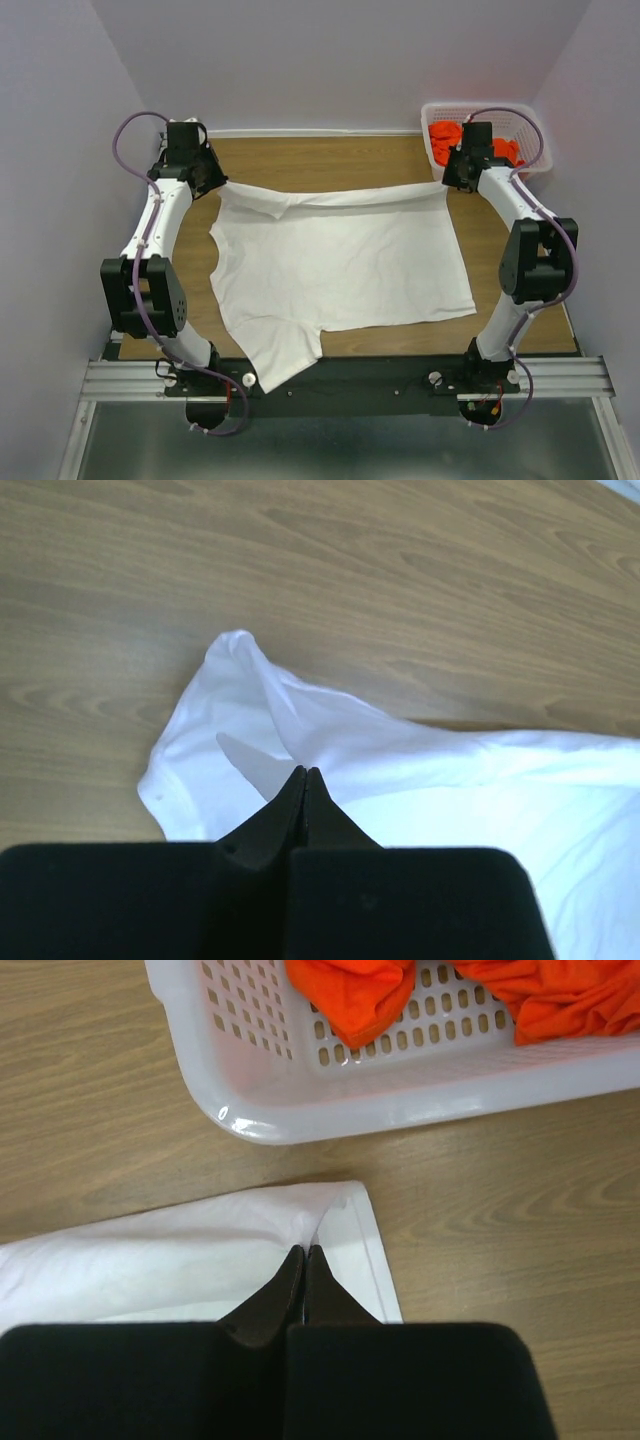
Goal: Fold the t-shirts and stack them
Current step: Fold the tshirt
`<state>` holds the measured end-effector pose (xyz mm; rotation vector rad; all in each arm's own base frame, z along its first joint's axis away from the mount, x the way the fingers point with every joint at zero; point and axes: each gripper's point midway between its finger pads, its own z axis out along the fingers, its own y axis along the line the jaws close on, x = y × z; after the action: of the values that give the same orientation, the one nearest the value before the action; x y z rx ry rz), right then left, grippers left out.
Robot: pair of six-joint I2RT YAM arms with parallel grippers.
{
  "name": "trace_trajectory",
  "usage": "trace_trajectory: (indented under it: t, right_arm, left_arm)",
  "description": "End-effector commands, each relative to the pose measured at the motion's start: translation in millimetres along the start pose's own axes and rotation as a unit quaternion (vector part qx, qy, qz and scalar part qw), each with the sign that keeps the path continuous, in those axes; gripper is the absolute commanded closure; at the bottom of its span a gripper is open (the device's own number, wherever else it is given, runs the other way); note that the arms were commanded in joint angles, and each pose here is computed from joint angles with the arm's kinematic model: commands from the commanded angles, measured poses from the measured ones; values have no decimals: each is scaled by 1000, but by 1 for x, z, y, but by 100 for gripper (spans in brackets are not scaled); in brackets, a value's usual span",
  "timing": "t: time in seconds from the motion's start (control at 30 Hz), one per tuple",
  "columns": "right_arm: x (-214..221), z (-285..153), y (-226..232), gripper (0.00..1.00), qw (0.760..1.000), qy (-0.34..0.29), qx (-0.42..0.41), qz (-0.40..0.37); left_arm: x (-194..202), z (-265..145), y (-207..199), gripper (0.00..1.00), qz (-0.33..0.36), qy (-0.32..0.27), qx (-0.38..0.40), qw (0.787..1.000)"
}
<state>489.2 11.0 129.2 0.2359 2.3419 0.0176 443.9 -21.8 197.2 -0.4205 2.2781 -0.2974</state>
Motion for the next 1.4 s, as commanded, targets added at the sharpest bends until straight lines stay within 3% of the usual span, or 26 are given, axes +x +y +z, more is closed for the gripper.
trace_trajectory:
  t: [0.0,0.47,0.8,1.03,1.37]
  right_arm:
    - [14,-14,-7,100,1000,24,6,3]
    - [69,-4,-29,100,994,97,59,4]
    - [120,28,-44,100,981,166,103,23]
    - [121,41,-52,99,977,168,128,21]
    - [90,27,-56,99,981,134,140,9]
  left_arm:
    - [17,-23,-1,100,-11,15,12,1000]
    - [81,-36,18,100,-25,59,9,998]
    - [116,-15,38,100,-26,94,-17,995]
    - [129,-14,42,100,-28,106,-15,994]
    - [105,-29,33,100,-22,87,-10,996]
